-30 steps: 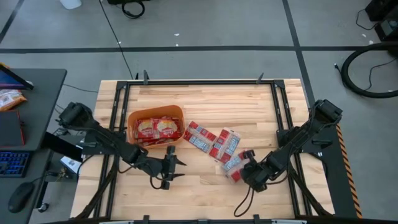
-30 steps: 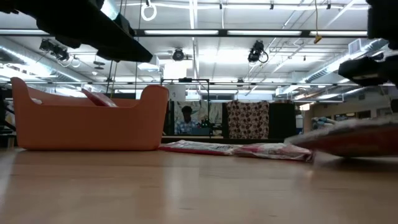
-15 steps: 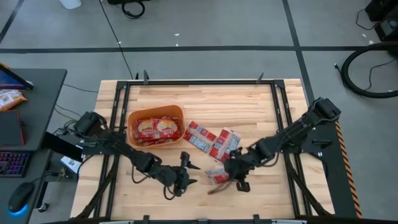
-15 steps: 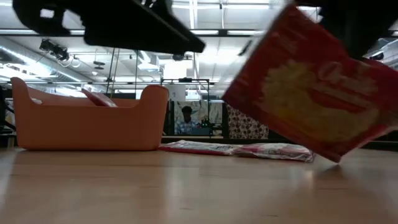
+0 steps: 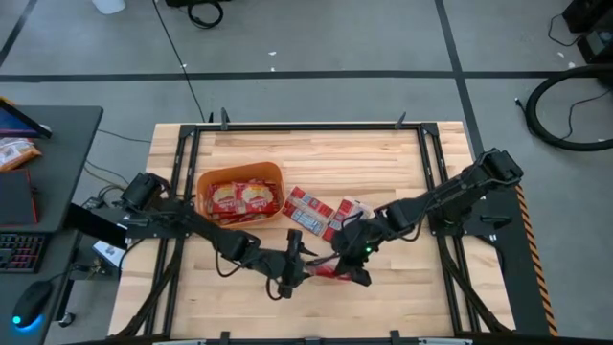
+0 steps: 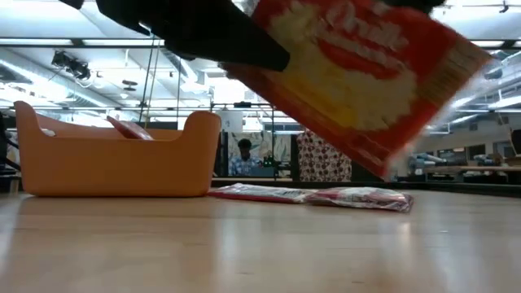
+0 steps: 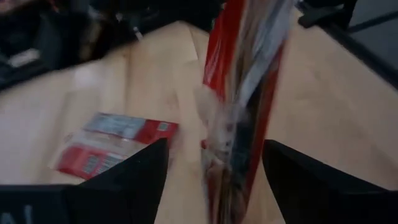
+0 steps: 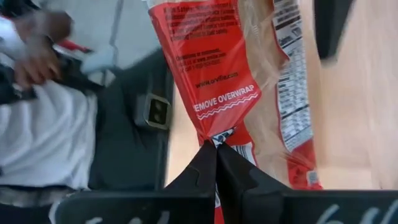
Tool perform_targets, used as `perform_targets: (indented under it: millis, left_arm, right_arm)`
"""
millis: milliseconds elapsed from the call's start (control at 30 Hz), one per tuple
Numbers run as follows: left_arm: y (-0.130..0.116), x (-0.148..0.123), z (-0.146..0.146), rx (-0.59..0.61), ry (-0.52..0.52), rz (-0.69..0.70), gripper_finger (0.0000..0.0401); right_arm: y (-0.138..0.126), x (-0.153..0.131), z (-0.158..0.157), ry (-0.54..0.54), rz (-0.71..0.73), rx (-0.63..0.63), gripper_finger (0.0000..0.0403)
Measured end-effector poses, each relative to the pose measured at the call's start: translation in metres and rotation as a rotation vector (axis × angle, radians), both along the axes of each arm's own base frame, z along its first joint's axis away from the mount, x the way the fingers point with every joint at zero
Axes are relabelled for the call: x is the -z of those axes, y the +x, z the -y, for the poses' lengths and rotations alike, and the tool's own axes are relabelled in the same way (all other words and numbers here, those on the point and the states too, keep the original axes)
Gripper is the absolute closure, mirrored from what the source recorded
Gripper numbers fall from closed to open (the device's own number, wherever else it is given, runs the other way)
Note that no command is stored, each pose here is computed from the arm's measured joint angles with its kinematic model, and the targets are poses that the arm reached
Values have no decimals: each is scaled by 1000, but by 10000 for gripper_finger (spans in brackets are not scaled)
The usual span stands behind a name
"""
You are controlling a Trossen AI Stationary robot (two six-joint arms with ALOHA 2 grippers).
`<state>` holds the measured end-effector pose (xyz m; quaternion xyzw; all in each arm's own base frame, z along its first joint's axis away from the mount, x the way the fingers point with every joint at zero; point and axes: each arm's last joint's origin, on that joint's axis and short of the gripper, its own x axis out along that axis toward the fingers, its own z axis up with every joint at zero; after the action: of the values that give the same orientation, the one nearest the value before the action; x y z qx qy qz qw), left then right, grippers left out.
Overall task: Sort popcorn bags into baskets
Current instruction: Put the red popcorn bag into the orange bin
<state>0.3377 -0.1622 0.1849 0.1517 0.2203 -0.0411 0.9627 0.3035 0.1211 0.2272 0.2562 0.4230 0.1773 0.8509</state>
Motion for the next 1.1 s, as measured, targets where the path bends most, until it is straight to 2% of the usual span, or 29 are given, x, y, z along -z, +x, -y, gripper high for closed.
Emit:
perform_targets:
  millis: [200,400,633,867,1000,1100]
  left_arm:
    - [1,1,-2,-11,-83,-23,177]
    - [1,1,-2,-27,-117,-25,263]
    - [-5,-10,-5,-32,-162,-38,364]
    - [-23,-23,-7,-42,-223,-65,366]
    - [-45,-28,-6,-81,-241,-74,352]
    - [-64,-34,-9,-138,-267,-31,351]
  right_arm:
    - [7,-6,5,31,76,22,396]
    - [9,-6,10,38,69,45,387]
    - [10,-6,13,20,84,46,354]
    - [0,-26,30,18,109,77,326]
    - [-12,-39,42,-34,107,106,320]
    - [-21,-44,47,-96,100,132,320]
